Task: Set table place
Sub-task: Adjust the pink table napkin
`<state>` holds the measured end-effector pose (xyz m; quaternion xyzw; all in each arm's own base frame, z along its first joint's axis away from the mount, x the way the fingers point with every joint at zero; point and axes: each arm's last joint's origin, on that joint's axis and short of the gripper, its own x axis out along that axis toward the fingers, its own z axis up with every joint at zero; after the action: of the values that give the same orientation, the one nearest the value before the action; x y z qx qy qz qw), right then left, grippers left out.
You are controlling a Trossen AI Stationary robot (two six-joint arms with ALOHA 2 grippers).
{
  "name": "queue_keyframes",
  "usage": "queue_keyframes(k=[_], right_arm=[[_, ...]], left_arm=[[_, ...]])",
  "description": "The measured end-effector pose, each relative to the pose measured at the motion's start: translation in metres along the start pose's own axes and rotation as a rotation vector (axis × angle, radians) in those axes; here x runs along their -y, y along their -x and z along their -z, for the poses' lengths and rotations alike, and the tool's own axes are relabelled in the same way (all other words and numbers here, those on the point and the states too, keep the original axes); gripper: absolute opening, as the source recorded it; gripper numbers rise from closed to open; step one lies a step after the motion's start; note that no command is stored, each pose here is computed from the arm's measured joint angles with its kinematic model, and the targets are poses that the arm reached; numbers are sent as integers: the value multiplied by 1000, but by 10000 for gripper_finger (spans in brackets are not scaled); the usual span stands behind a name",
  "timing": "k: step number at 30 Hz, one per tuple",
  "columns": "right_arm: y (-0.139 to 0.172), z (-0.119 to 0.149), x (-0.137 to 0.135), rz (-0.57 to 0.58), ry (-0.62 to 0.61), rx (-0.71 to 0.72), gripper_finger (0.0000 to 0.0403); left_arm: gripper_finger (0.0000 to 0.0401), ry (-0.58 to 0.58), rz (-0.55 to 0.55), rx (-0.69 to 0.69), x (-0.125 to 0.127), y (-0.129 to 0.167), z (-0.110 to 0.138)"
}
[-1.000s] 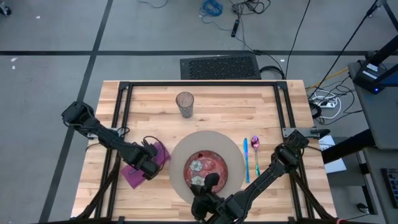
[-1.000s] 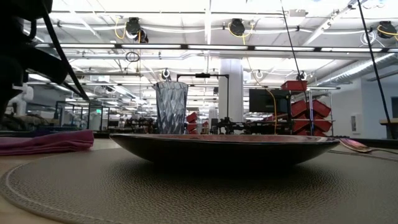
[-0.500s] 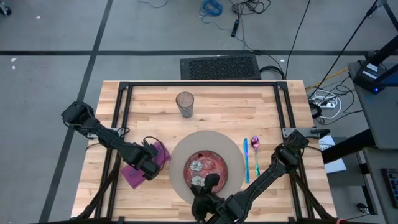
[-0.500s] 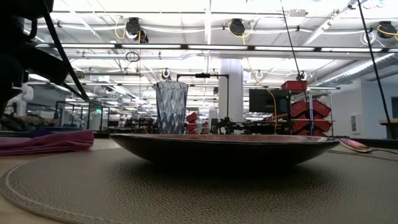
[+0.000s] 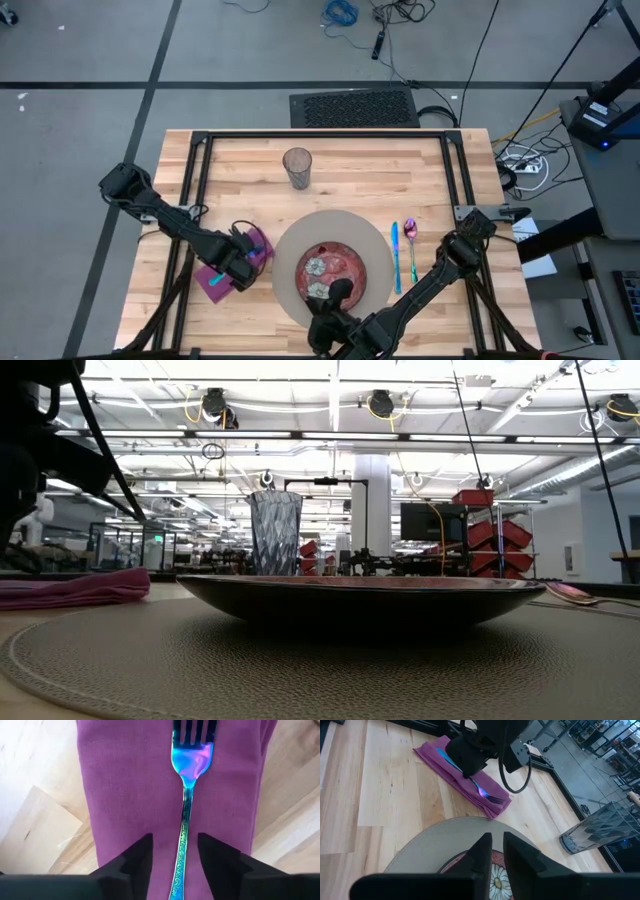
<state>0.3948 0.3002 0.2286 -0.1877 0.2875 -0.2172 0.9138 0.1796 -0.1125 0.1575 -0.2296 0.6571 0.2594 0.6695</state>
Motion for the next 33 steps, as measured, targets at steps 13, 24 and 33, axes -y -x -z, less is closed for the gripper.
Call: queue_keyframes(k=[13,24,33], right_arm=[[0,0,0,-1,1,0,34],[4,1,-2,-6,2,1,34],[4,1,-2,-7,-7,4,34]], left_arm=[[149,-61,-78,-32,2,21,4],[54,-55,-117,-258,-1,20,40],[0,-25,-153,-309,-12,-2,52]])
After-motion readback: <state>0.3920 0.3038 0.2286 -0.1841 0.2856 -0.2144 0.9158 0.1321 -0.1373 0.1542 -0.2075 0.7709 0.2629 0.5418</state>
